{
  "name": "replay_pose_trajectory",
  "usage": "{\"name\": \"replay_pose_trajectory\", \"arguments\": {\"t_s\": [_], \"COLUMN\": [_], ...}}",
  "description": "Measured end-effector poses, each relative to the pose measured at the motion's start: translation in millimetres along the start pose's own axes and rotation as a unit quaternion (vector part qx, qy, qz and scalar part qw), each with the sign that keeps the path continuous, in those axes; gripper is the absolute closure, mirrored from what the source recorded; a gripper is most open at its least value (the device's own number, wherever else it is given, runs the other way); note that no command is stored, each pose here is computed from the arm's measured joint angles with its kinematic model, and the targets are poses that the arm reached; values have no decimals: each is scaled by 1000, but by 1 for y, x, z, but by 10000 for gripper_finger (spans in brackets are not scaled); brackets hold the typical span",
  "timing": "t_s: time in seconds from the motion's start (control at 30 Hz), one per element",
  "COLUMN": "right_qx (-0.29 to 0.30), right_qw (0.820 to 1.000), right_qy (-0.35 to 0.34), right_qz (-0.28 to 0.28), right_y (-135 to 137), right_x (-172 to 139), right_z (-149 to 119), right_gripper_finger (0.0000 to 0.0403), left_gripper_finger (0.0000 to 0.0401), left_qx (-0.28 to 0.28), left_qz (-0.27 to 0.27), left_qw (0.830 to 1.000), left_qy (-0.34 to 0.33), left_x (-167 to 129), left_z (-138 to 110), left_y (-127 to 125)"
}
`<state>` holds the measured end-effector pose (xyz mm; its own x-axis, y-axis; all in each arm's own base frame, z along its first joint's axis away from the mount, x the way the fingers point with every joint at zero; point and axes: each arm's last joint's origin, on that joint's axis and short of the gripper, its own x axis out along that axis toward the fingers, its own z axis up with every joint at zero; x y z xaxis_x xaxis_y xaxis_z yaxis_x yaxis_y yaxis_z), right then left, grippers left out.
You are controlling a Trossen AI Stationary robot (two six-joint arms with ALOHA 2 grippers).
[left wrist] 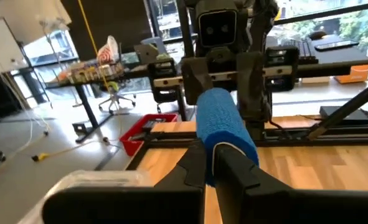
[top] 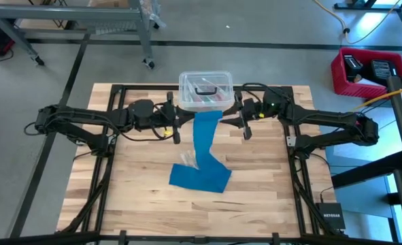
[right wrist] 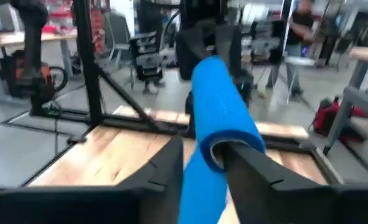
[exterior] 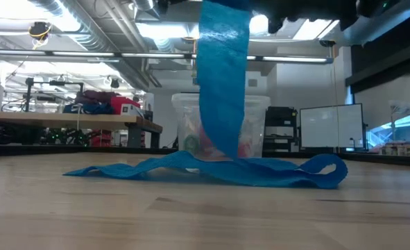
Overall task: Roll bandage
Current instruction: Roll the blue bandage
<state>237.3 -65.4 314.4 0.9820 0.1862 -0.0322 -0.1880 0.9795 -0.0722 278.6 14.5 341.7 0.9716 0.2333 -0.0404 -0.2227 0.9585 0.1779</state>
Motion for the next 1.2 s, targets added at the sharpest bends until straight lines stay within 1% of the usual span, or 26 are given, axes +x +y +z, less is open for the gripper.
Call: {"name": "replay_pose_trajectory", "arguments": {"t_s": [0.03,0.1,0.23,0.3,0.37,0.43,0.5,0.6,0.7,0.87,0.97,1.03,1.2], "right_qx": [2,-12,-33,-28,-23,-18,-5,34,46,53,47,52,49], "right_qw": [1000,998,984,978,976,975,979,989,995,995,996,995,995], "right_qy": [16,51,142,173,183,192,180,140,93,87,74,80,72], "right_qz": [-4,-30,-100,-116,-116,-111,-92,-39,-7,13,26,38,40], "right_y": [2,5,10,11,11,11,10,8,6,4,1,1,-1], "right_x": [-5,-17,-37,-42,-42,-41,-33,-19,-8,13,22,28,35], "right_z": [5,20,39,39,36,26,13,-12,-23,-41,-46,-52,-56], "right_gripper_finger": [272,246,202,188,180,177,178,184,190,197,198,198,209], "left_gripper_finger": [396,398,398,399,399,399,399,400,400,400,400,399,399], "left_qx": [6,15,35,48,54,70,79,84,81,78,78,80,90], "left_qz": [-1,2,8,13,19,25,30,35,39,40,42,44,46], "left_qw": [1000,1000,998,997,995,993,990,988,987,985,984,983,983], "left_qy": [-5,-22,-47,-61,-82,-96,-110,-124,-133,-149,-154,-157,-155], "left_x": [-4,-11,-26,-31,-33,-34,-35,-36,-37,-40,-41,-42,-42], "left_z": [3,10,22,27,32,35,38,41,43,47,48,49,49], "left_y": [1,4,9,11,12,13,14,14,15,15,15,16,17]}}
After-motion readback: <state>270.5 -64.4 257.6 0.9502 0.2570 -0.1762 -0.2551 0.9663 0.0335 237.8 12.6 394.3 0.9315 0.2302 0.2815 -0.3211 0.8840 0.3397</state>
